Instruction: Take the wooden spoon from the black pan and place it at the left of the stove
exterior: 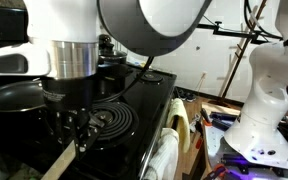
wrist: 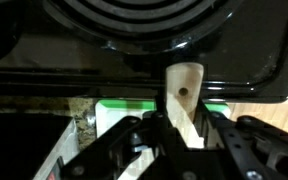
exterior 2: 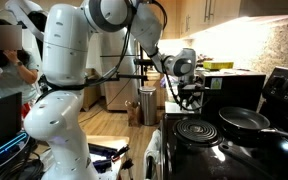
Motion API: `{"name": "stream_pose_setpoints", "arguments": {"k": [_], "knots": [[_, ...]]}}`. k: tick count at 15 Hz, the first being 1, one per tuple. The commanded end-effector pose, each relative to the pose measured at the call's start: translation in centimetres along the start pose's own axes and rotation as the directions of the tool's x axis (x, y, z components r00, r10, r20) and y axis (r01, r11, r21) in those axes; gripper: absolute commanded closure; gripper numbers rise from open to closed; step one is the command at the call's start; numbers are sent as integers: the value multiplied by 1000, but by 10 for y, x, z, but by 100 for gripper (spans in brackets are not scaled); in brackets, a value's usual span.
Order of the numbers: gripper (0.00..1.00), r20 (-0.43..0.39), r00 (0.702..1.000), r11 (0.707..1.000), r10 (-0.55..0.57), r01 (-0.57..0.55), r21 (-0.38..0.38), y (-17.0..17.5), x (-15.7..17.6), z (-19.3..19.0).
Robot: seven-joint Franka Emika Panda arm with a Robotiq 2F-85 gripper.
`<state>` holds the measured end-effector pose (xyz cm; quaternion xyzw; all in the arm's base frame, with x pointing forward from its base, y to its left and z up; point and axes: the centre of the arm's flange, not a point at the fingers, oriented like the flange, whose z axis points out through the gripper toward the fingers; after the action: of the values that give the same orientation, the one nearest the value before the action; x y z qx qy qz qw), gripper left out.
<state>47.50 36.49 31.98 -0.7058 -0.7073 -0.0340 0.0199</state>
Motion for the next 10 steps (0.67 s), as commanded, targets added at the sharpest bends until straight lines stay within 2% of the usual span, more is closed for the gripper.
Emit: {"name": "stream_pose_setpoints", "arguments": {"k": [1, 5, 10], "knots": [[93, 22, 997, 998, -68, 67, 14, -6, 20, -4], [93, 38, 992, 990, -121, 119, 70, -13, 44, 4], [93, 29, 995, 992, -99, 96, 78, -2, 72, 30]]}}
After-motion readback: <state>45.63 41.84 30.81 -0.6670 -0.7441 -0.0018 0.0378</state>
